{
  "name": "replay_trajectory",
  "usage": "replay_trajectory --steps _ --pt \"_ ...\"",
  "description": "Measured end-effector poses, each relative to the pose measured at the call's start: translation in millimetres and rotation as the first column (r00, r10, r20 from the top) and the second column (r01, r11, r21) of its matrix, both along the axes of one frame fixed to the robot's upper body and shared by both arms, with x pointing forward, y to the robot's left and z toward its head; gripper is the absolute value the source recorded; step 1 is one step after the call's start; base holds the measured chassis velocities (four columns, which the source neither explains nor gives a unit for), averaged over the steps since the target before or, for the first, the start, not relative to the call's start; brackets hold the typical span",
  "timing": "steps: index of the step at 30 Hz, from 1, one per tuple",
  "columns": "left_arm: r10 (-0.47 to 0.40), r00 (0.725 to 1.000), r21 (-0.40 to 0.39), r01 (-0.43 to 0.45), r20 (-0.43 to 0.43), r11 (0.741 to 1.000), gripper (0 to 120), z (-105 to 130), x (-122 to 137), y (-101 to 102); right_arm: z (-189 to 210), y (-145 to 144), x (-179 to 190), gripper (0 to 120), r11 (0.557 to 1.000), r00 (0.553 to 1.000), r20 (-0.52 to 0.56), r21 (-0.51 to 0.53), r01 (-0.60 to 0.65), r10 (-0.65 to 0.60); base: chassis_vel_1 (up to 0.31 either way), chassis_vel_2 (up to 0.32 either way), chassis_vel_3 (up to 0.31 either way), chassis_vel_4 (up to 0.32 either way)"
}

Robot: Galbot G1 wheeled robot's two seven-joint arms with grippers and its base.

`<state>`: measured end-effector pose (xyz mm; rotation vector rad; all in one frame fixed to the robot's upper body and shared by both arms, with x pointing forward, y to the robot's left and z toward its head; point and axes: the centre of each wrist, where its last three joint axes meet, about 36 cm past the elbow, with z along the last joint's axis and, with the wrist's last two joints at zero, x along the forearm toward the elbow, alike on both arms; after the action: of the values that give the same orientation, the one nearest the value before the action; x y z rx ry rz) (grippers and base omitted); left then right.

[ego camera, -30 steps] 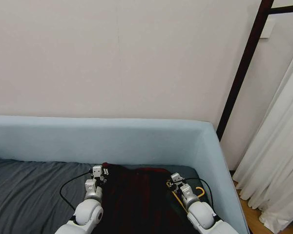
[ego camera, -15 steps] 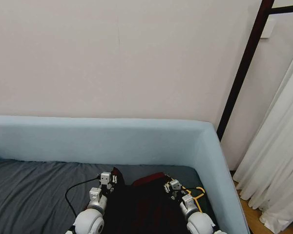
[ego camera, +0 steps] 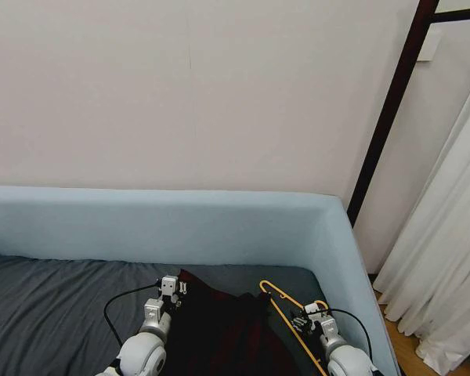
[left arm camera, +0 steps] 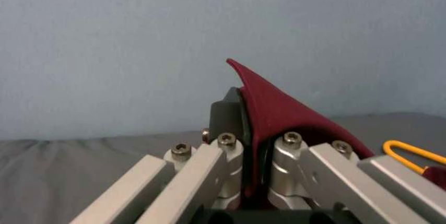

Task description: Pick up the clothes from the sofa and hang them on the clothes hanger.

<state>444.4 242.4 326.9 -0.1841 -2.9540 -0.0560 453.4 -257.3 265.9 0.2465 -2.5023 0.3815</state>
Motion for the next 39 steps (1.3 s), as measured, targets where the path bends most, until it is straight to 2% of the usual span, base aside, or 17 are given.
replay_trajectory --steps 1,5,6,7,12,18,25,29,31,35,36,39 --pt "0.001 1.000 0.001 -0.001 0.003 1.000 0 0.8 0.2 1.0 1.4 1.3 1.9 97 1.000 0.999 -0.032 -0.008 0.013 -0.014 0.000 0.000 0.000 0.000" --pt "0.003 1.000 0.003 -0.003 0.008 1.000 0 2.3 0.7 3.6 5.2 4.5 7.1 100 0.999 0.995 -0.088 -0.014 0.036 -0.037 0.000 0.000 0.000 0.000" --pt "0.010 1.000 0.005 -0.010 0.018 1.000 0 3.6 1.4 7.6 14.2 7.4 18.9 100 0.997 0.982 -0.174 -0.007 0.071 -0.071 0.000 0.000 0.000 0.000" --pt "0.013 1.000 0.005 -0.013 0.022 1.000 0 3.5 1.1 9.1 19.7 7.7 25.1 100 0.996 0.973 -0.216 -0.001 0.088 -0.086 0.000 0.000 0.000 0.000" --pt "0.021 0.999 0.001 -0.021 0.030 1.000 0 3.1 1.5 11.1 31.6 3.7 39.0 100 0.992 0.946 -0.299 -0.002 0.126 -0.121 0.000 0.000 0.000 0.000" --pt "0.018 0.999 -0.007 -0.017 0.034 1.000 0 2.8 3.5 6.6 25.8 -14.6 48.0 100 0.985 0.923 -0.348 -0.011 0.172 -0.165 0.000 0.000 0.000 0.000" --pt "0.011 0.999 -0.013 -0.011 0.035 1.000 0 2.8 3.3 1.3 16.3 -26.6 53.0 98 0.985 0.909 -0.386 0.006 0.174 -0.158 0.000 0.000 0.000 0.000" --pt "0.014 0.999 -0.012 -0.014 0.037 1.000 0 3.2 3.6 2.0 13.6 -32.6 55.1 80 0.985 0.903 -0.400 0.004 0.173 -0.157 0.000 0.000 0.000 0.000" --pt "0.015 0.999 -0.012 -0.014 0.037 1.000 0 3.3 3.6 2.3 13.3 -33.0 55.1 77 0.985 0.902 -0.402 0.004 0.172 -0.156 0.000 0.000 0.000 0.000" --pt "0.018 0.999 -0.013 -0.017 0.039 1.000 0 3.2 4.0 2.3 12.8 -34.3 53.8 57 0.987 0.901 -0.411 0.001 0.158 -0.143 0.000 0.000 0.000 0.000" --pt "0.018 0.999 -0.013 -0.017 0.039 1.000 0 3.2 4.0 2.3 12.8 -34.3 53.8 57 0.987 0.901 -0.411 0.001 0.158 -0.143 0.000 0.000 0.000 0.000" --pt "0.019 0.999 -0.014 -0.018 0.039 1.000 0 3.0 3.9 1.2 10.8 -34.3 51.4 43 0.989 0.900 -0.414 -0.009 0.147 -0.137 0.000 0.000 0.000 0.000"
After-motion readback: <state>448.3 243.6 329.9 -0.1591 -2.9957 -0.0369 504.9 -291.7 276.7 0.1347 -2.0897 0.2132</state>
